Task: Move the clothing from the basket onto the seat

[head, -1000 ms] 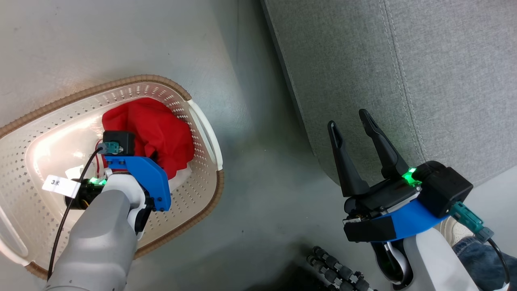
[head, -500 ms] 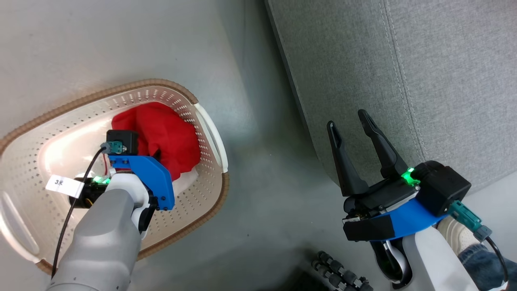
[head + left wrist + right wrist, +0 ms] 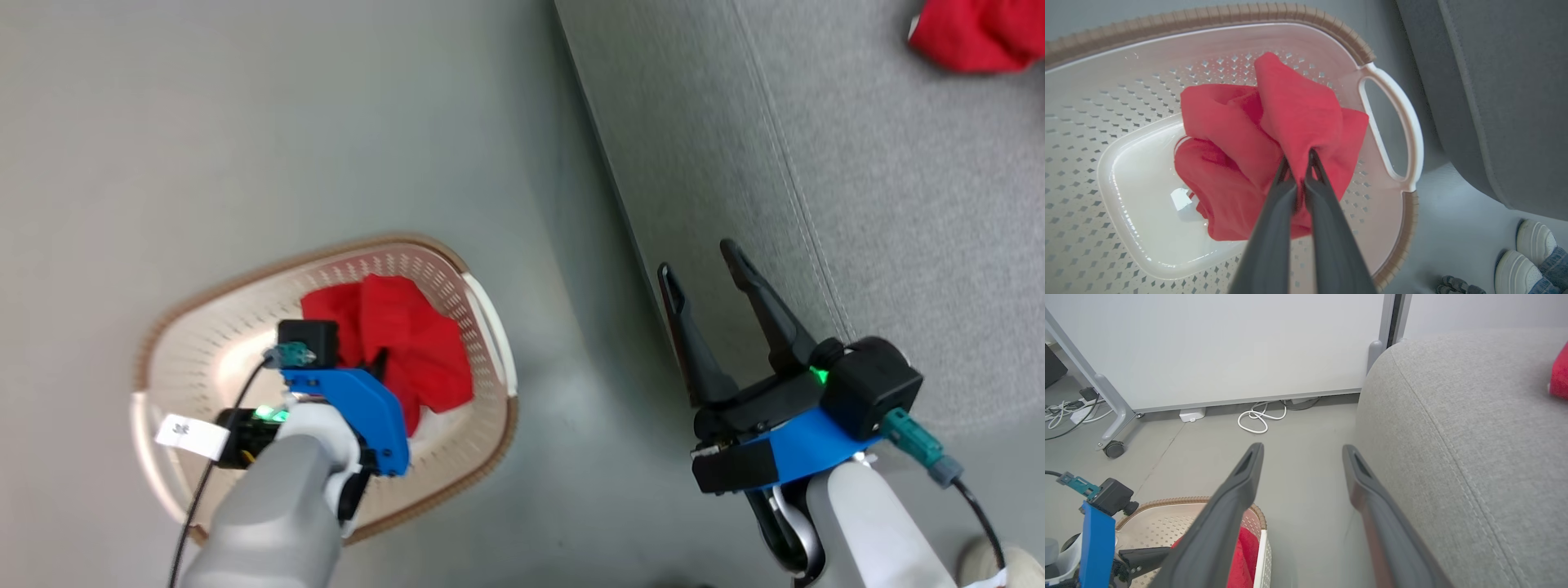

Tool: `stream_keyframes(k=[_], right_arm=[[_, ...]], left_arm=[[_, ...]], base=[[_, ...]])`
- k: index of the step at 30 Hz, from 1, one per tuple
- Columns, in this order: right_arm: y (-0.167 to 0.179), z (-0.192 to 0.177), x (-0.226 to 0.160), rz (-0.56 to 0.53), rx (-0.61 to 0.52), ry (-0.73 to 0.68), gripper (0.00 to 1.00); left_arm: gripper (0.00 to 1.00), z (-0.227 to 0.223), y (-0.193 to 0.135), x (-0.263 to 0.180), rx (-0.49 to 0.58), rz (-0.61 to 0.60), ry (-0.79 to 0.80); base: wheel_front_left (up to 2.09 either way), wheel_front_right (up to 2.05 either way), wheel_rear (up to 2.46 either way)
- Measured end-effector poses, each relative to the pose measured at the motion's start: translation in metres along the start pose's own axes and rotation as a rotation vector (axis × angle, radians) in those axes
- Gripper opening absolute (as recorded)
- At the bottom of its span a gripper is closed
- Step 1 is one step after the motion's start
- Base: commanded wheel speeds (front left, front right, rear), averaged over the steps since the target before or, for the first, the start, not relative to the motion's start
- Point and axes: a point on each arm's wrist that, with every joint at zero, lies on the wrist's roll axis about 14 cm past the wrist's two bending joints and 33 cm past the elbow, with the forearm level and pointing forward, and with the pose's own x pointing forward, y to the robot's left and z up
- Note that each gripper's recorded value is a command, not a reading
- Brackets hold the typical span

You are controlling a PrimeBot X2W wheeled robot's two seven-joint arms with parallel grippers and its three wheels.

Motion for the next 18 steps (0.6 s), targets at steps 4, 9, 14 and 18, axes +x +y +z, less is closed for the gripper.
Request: stream_keyframes(k=[4, 9, 14, 18], right_arm=[[0.016, 0.014, -0.006, 0.042, -0.004, -0.033, 1.00], [0.034, 0.029, -0.012, 0.090, -0.002, -0.067, 1.00], [0.060, 0.049, -0.022, 0.160, 0.004, -0.107, 1.00], [0.078, 0.065, -0.031, 0.207, 0.003, -0.144, 1.00]], left_arm=[[0.00, 0.025, -0.016, -0.027, 0.012, -0.018, -0.100], [0.00, 0.045, -0.028, -0.056, 0.030, -0.028, -0.189], [0.00, 0.070, -0.044, -0.093, 0.053, -0.041, -0.304], [0.00, 0.092, -0.062, -0.122, 0.100, -0.065, -0.399]], base=[[0.00, 0.00, 0.00], [0.00, 0.00, 0.00], [0.00, 0.00, 0.00], [0.00, 0.00, 0.00]])
